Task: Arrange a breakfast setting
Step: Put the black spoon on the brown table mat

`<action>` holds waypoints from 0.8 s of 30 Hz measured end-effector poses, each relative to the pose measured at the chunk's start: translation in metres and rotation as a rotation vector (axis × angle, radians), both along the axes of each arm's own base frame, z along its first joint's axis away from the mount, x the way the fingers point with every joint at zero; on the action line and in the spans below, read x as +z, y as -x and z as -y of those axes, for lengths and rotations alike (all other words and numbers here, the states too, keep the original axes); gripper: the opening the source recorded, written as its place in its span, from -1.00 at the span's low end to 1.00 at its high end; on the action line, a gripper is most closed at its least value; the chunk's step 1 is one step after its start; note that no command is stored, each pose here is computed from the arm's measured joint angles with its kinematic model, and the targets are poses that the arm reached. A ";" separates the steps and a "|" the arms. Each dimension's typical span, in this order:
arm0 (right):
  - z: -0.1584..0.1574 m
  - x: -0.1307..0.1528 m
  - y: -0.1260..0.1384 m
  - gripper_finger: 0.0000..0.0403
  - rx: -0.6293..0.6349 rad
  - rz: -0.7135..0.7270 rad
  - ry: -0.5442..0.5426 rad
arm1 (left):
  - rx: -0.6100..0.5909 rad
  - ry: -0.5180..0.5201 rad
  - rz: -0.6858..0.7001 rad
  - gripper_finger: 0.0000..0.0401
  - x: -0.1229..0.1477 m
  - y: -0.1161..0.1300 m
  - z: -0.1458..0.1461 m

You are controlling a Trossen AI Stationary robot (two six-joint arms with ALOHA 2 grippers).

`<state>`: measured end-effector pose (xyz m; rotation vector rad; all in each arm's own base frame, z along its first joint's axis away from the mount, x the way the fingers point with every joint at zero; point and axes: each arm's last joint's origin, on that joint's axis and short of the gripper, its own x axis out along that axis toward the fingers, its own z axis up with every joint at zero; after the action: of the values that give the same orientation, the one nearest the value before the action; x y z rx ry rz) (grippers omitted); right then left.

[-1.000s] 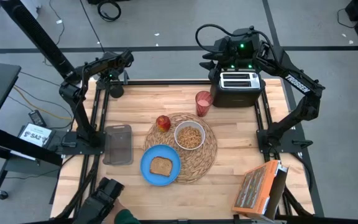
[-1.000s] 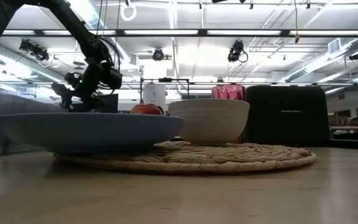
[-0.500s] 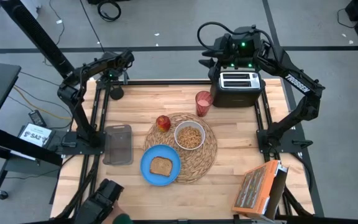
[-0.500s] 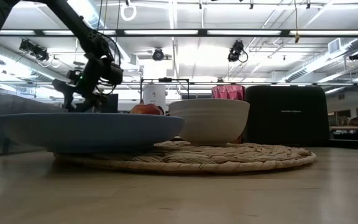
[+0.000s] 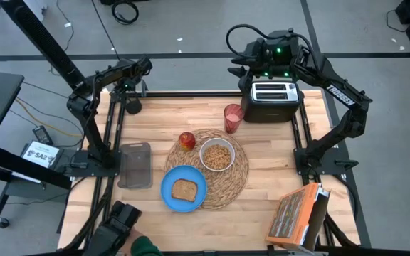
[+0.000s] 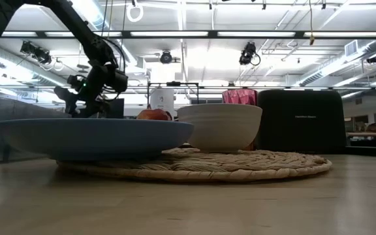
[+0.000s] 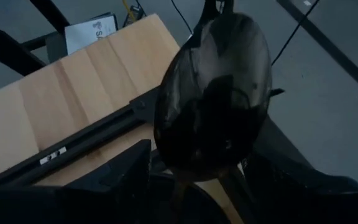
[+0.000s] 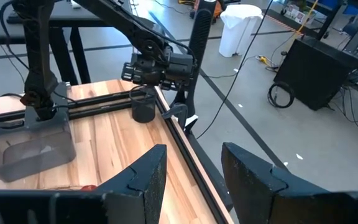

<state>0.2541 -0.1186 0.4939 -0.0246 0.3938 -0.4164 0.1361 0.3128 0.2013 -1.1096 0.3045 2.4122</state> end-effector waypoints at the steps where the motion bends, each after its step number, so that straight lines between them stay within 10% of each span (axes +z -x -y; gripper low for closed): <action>1: 0.000 0.000 0.000 -0.20 0.000 0.001 0.001 | 0.005 -0.006 0.000 0.24 0.000 0.000 0.000; 24: 0.001 0.006 -0.002 -0.20 0.003 0.054 0.033 | -0.041 0.035 -0.008 -0.40 0.000 -0.001 0.001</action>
<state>0.2559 -0.1195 0.4996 -0.0458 0.3339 -0.4199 0.1369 0.3123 0.2011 -1.0979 0.3702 2.3843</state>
